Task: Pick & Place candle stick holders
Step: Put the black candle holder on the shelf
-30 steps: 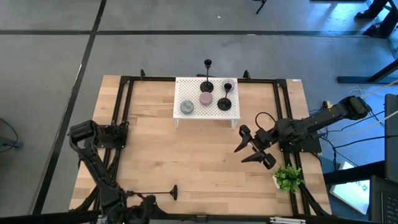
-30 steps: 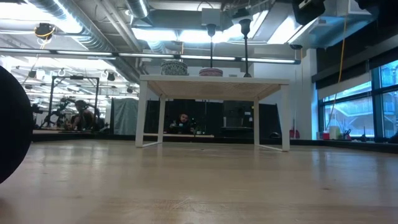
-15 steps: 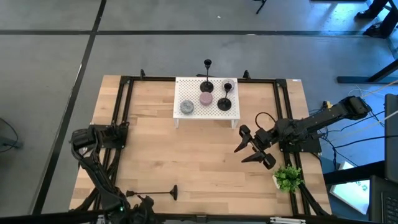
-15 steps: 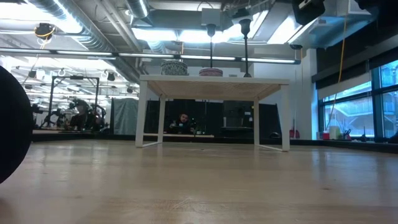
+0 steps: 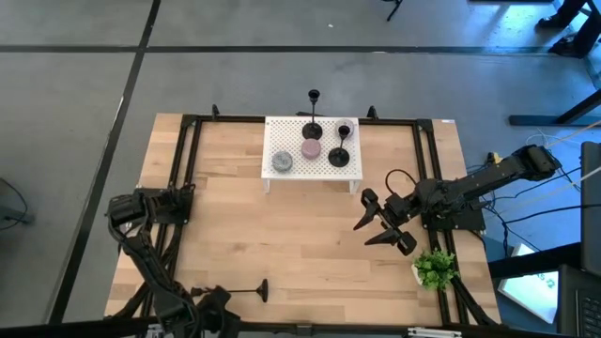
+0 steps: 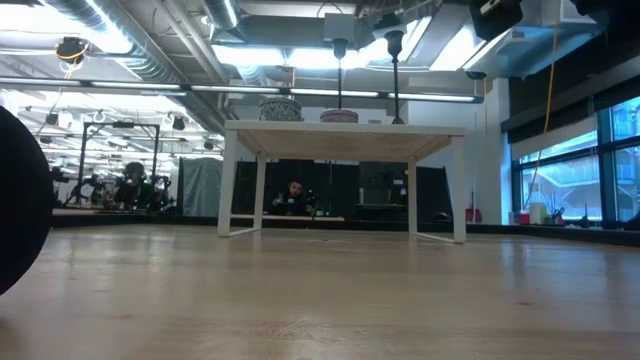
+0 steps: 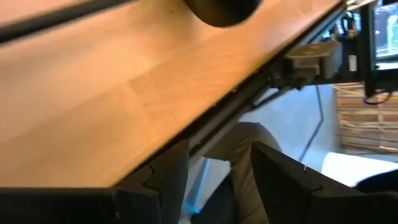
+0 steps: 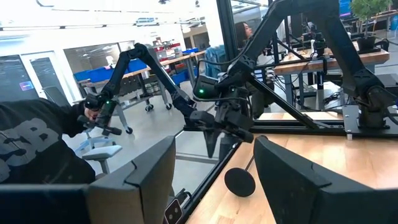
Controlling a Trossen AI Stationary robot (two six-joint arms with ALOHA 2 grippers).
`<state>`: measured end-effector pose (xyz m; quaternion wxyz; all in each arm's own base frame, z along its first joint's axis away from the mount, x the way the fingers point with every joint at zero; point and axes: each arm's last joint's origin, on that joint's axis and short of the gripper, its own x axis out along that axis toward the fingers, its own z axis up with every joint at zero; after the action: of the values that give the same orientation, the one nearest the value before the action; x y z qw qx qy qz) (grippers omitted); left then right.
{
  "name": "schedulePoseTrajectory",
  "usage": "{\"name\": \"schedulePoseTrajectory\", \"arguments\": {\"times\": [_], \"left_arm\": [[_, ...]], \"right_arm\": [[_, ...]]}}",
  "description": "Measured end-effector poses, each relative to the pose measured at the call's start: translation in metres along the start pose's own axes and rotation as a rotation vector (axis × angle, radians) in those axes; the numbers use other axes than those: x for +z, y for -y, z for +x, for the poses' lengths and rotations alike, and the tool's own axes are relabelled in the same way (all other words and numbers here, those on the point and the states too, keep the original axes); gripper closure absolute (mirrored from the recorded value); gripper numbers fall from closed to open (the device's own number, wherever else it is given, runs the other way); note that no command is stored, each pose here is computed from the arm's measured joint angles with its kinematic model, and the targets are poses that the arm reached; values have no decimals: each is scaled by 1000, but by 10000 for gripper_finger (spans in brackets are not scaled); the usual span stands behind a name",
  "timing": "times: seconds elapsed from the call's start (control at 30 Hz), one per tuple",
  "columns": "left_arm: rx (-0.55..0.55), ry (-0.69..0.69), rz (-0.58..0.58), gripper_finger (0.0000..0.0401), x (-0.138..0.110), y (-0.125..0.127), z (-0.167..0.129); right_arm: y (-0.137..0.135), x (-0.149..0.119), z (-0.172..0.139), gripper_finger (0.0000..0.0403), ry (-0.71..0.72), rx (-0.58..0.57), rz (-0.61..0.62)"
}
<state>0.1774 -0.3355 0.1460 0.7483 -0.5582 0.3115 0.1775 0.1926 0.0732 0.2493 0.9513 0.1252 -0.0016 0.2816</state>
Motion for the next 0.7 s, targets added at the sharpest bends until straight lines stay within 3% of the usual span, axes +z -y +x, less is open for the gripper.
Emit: {"name": "schedulePoseTrajectory", "arguments": {"times": [0.13, 0.37, 0.53, 0.7], "left_arm": [[33, -17, 45, 244, 4, 1, 4], [130, -128, 303, 277, 10, 21, 5], [166, -180, 533, 306, 10, 45, -7], [231, -201, 718, 332, 11, 52, -21]], "right_arm": [[0, 0, 0, 183, -1, 0, 0], [0, 0, 0, 183, -2, -1, 1], [0, 0, 0, 183, -3, -1, 1], [0, 0, 0, 183, -3, -1, 1]]}}
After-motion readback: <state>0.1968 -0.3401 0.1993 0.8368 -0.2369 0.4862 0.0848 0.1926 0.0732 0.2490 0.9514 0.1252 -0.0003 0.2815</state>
